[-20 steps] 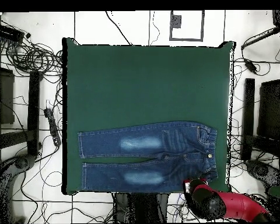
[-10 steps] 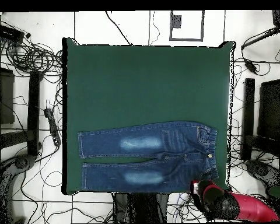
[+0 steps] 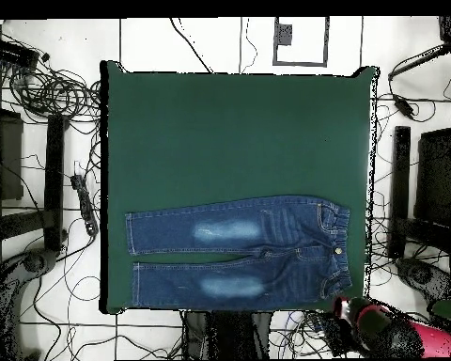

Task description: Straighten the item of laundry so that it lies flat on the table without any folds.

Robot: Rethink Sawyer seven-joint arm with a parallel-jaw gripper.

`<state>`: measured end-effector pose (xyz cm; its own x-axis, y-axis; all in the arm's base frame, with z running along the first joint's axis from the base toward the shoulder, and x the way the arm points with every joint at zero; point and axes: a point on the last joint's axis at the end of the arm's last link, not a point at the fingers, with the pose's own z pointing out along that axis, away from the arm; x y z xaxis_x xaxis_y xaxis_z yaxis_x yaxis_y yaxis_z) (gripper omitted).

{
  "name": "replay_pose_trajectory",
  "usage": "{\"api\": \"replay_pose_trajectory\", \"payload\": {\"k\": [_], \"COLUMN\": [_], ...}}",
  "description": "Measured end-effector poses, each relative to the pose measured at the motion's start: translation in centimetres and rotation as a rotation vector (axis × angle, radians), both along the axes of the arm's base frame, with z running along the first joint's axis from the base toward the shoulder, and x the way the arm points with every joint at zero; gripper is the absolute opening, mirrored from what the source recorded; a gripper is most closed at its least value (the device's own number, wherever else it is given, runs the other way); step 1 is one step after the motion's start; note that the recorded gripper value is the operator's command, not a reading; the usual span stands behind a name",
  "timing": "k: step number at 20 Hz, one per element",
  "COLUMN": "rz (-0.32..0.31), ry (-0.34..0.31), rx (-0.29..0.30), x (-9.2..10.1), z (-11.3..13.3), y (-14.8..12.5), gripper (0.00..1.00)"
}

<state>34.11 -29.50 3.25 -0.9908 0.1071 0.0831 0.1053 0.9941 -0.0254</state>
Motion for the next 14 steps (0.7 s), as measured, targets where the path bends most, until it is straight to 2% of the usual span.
{"api": "replay_pose_trajectory", "payload": {"k": [4, 7, 11, 12, 14], "rz": [-0.010, 0.009, 0.047, 0.082, 0.114], "ry": [-0.013, -0.021, -0.017, -0.010, -0.005], "rx": [-0.061, -0.089, -0.091, -0.085, -0.078], "x": [0.3, 0.8, 1.4, 1.8, 2.0], "z": [2.6, 3.9, 4.4, 4.4, 4.3], "y": [-1.6, -1.4, 0.2, 1.9, 3.5], "gripper": [0.00, 0.00, 0.00, 0.00, 0.00]}}
